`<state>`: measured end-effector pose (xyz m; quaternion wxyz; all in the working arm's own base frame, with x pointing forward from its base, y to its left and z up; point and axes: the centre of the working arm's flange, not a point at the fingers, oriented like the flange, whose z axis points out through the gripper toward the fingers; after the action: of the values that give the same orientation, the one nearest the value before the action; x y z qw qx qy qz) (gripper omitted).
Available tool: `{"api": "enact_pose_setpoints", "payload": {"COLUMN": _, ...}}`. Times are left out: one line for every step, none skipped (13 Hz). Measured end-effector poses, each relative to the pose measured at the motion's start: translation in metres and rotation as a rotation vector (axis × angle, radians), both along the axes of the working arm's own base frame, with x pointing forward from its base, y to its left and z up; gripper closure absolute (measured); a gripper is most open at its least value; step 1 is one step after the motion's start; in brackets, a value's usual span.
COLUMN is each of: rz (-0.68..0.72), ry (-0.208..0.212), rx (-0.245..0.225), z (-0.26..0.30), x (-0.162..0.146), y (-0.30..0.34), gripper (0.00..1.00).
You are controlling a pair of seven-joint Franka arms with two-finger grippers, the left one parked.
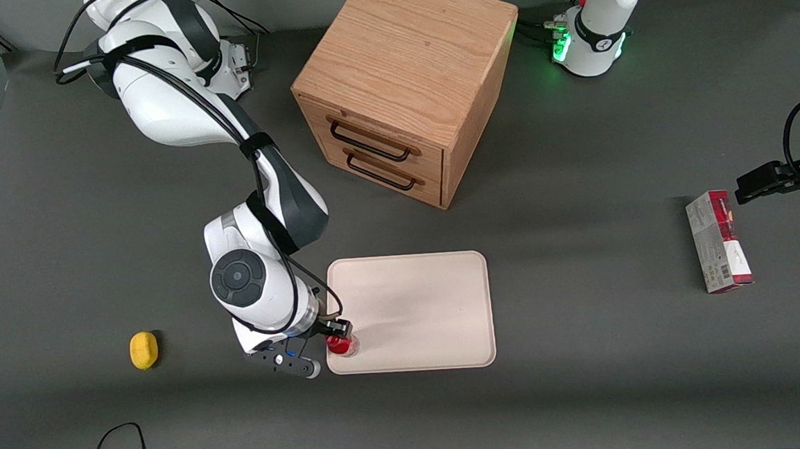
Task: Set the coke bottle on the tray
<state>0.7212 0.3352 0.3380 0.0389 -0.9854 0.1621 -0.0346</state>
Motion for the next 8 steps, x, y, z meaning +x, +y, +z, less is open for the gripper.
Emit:
{"api": "enact_pose_setpoints", "payload": {"rz": 0.000, "ry": 0.000, "rx": 0.000, "z": 0.000, "x": 0.000, "y": 0.000, "gripper": 0.00}}
{"api": "enact_pose_setpoints", "payload": {"rz": 0.000, "ry": 0.001, "rx": -0.001, "z": 0.000, "x": 0.000, "y": 0.000, "gripper": 0.00}}
{"api": "enact_pose_setpoints", "payload": {"rz": 0.000, "ry": 0.006, "rx": -0.005, "z": 0.000, "x": -0.001, "y": -0.001, "gripper": 0.00}}
{"api": "enact_pose_setpoints", "payload": {"rz": 0.000, "ry": 0.023, "rx": -0.015, "z": 0.000, "x": -0.002, "y": -0.002, "gripper": 0.00}}
{"api": "enact_pose_setpoints", "payload": {"rz": 0.001, "ry": 0.039, "rx": -0.024, "z": 0.004, "x": -0.003, "y": -0.005, "gripper": 0.00}}
{"api": "enact_pose_setpoints", "payload": {"rz": 0.004, "ry": 0.051, "rx": -0.031, "z": 0.012, "x": -0.005, "y": -0.008, "gripper": 0.00}}
{"api": "enact_pose_setpoints", "payload": {"rz": 0.018, "ry": 0.069, "rx": -0.042, "z": 0.023, "x": -0.008, "y": -0.013, "gripper": 0.00}}
{"api": "enact_pose_setpoints", "payload": {"rz": 0.046, "ry": 0.083, "rx": -0.053, "z": 0.037, "x": -0.012, "y": -0.024, "gripper": 0.00}}
